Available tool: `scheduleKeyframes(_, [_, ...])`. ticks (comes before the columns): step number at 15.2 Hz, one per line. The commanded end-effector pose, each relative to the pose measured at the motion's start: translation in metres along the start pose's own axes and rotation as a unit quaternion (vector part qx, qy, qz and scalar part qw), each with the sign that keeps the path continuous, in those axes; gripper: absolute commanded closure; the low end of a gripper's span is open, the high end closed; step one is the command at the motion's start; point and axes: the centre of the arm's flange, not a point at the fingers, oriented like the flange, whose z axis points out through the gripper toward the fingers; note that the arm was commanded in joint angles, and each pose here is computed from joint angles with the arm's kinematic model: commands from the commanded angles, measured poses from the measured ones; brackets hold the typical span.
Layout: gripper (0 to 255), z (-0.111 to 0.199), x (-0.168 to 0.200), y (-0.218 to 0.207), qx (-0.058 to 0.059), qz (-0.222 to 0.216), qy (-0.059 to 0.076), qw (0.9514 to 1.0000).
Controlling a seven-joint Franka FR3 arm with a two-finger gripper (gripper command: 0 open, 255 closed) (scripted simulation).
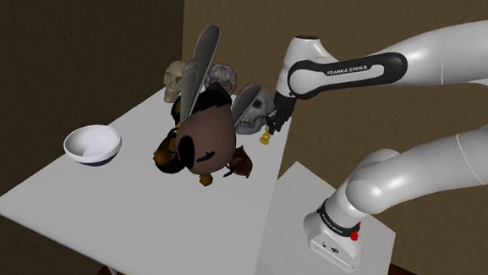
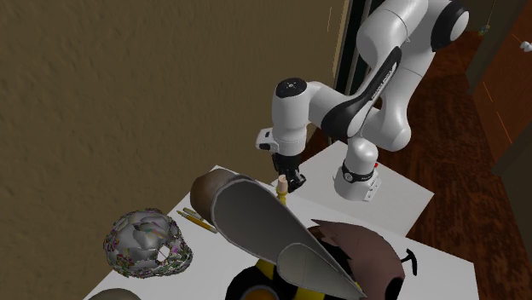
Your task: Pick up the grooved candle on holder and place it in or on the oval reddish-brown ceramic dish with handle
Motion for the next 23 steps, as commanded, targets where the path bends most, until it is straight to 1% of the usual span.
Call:
scheduleKeyframes(1, [255, -0.010, -0.002, 0.000, 0.000, 0.000, 0.000, 1.0000])
scheduleKeyframes(15, [255, -0.084, -0.006, 0.003, 0.000, 0.000, 0.000, 1.0000])
scheduleKeyframes(16, [255, -0.085, -0.006, 0.003, 0.000, 0.000, 0.000, 1.0000])
scheduleKeyframes(23, [255, -0.102, -0.021, -0.087, 0.000, 0.000, 0.000, 1.0000])
